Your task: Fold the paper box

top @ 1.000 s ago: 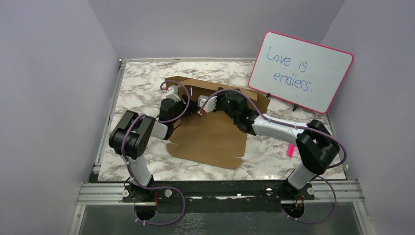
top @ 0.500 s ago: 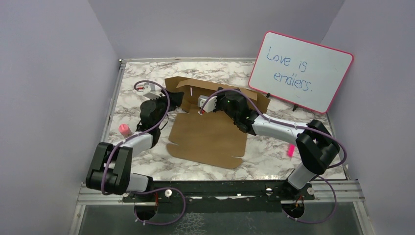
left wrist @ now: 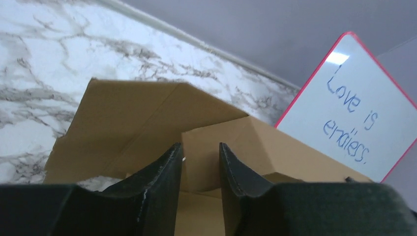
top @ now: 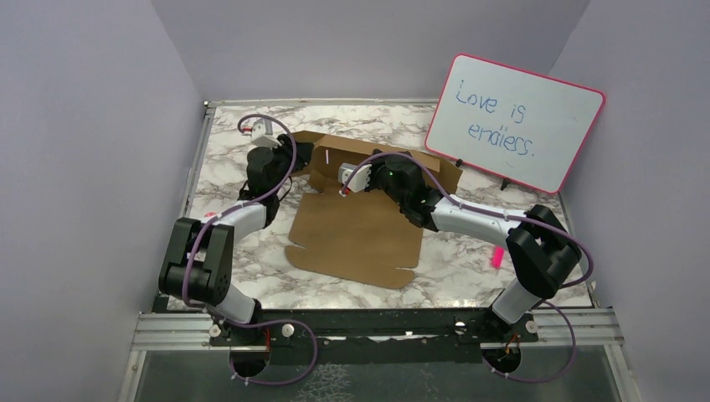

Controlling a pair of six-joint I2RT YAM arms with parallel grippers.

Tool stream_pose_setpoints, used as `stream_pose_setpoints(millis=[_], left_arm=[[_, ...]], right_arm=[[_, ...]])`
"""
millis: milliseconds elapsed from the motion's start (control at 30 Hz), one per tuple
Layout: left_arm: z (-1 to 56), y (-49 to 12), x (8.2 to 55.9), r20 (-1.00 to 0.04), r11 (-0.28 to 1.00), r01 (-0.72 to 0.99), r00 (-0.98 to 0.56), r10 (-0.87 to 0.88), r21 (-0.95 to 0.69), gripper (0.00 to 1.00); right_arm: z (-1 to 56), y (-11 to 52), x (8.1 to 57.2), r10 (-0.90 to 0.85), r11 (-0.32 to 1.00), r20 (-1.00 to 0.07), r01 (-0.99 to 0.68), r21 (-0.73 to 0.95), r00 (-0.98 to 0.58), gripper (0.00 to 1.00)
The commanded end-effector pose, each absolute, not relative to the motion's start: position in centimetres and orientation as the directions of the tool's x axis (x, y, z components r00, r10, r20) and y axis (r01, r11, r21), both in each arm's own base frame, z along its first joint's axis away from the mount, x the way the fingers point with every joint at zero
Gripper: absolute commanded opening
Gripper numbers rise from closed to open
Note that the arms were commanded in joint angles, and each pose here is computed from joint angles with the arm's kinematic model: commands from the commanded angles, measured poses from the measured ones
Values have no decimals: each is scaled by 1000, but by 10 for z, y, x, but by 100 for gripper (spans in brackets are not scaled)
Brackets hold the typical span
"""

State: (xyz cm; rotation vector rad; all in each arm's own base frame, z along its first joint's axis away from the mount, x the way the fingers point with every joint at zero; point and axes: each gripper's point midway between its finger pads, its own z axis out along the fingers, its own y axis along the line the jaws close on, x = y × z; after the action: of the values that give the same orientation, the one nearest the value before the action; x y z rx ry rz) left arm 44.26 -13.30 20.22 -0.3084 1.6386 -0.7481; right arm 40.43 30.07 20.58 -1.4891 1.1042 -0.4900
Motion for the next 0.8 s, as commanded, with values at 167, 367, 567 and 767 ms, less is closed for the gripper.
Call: stream_pose_setpoints(millis=[167,367,567,767], left_arm=[[184,-172,434,-779,724,302,-347,-522,-620,30],[172,-186,430,-771,716,312,-387,-506,-625,30],[197,-168,434,-807,749,309,-302,-507,-586,37],[196,-129,438,-841,809,255,-287,-460,-529,47]], right_arm=[[163,312,386,-815,24,-307,-502,-865,491,1],[162,313,387,-813,24,-312,-507,-862,491,1],[164,310,387,-820,24,-303,-499,-866,485,1],[167,312,385,-811,21,-308,-502,-865,497,1]])
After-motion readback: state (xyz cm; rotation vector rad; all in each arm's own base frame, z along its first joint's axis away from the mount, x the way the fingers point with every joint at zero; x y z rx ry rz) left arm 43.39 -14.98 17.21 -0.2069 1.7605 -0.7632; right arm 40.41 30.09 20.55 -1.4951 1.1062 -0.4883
